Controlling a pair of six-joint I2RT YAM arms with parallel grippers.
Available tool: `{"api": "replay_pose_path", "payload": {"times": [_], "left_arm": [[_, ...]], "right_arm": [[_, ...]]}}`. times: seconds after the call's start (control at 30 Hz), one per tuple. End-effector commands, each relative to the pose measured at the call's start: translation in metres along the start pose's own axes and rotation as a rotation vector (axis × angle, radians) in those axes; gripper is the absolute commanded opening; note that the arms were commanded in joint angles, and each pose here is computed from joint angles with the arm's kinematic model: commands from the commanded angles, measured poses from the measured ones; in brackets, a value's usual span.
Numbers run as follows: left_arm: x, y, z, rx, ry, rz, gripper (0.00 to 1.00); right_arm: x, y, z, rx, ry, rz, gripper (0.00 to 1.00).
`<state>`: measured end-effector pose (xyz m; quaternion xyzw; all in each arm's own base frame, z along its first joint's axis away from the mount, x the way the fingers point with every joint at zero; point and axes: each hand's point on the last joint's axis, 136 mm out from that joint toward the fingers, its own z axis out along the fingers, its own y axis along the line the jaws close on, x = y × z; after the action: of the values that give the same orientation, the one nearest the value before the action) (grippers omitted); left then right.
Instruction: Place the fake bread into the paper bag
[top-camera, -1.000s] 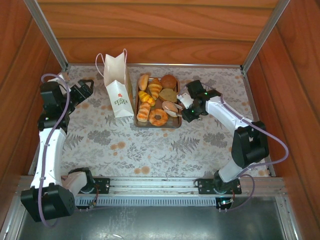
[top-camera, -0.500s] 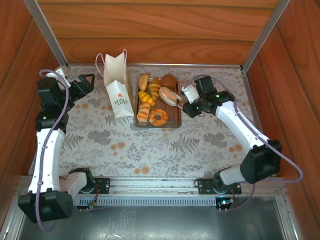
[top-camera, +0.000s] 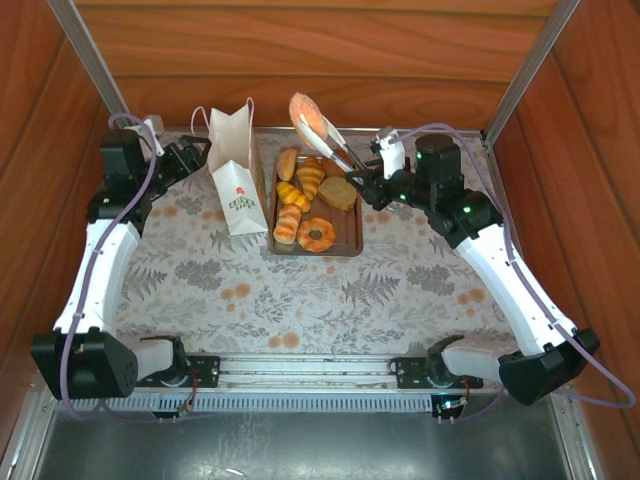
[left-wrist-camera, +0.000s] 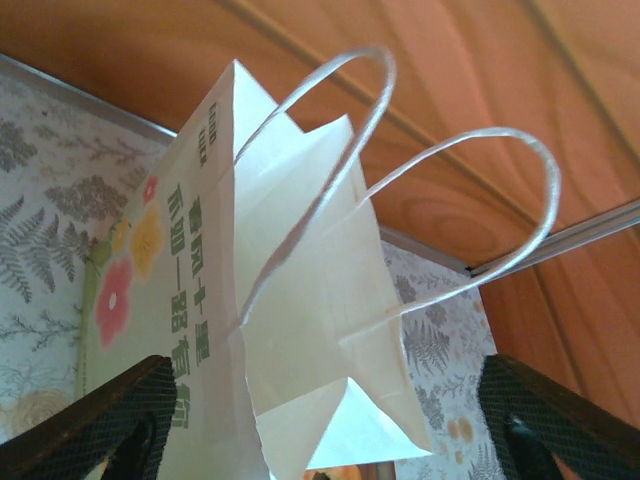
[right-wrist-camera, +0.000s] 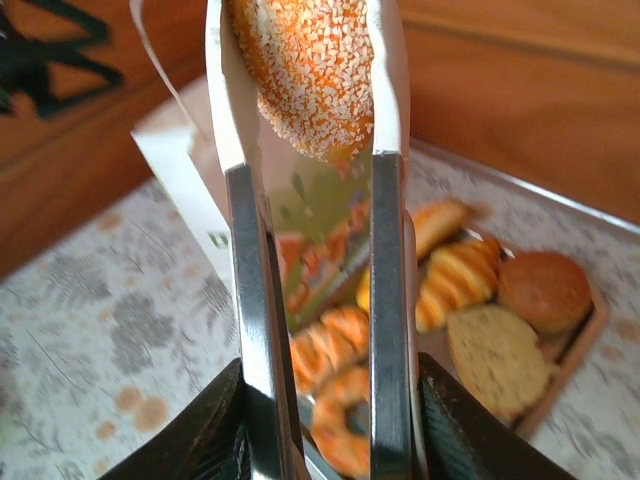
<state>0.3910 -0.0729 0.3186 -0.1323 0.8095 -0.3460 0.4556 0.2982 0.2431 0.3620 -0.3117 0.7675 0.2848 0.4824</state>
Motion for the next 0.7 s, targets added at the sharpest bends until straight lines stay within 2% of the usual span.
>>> {"api": "replay_pose_path", "payload": {"times": [0.0,0.17,0.3,0.47,0.67], "left_arm": [[-0.008,0.008,0.007,-0.056,-0.024,-0.028,0.76],[-0.007,0.015,0.02,-0.079,-0.008,-0.034,0.74],[-0.003,0.014,0.028,-0.074,0.015,-0.041,0.68],[0.002,0.016,0.036,-0.074,0.032,-0.054,0.61],[0.007,0.021,0.041,-0.083,0.04,-0.069,0.51]], "right_arm": [[-0.056,0.033,-0.005,-0.111,-0.174,-0.001,0.39],[-0.086,0.062,0.012,-0.174,-0.236,0.016,0.39],[-0.099,0.077,0.035,-0.199,-0.254,0.07,0.39],[-0.098,0.076,0.068,-0.116,-0.204,0.107,0.39],[-0.087,0.083,0.1,-0.126,-0.145,0.155,0.39]]}}
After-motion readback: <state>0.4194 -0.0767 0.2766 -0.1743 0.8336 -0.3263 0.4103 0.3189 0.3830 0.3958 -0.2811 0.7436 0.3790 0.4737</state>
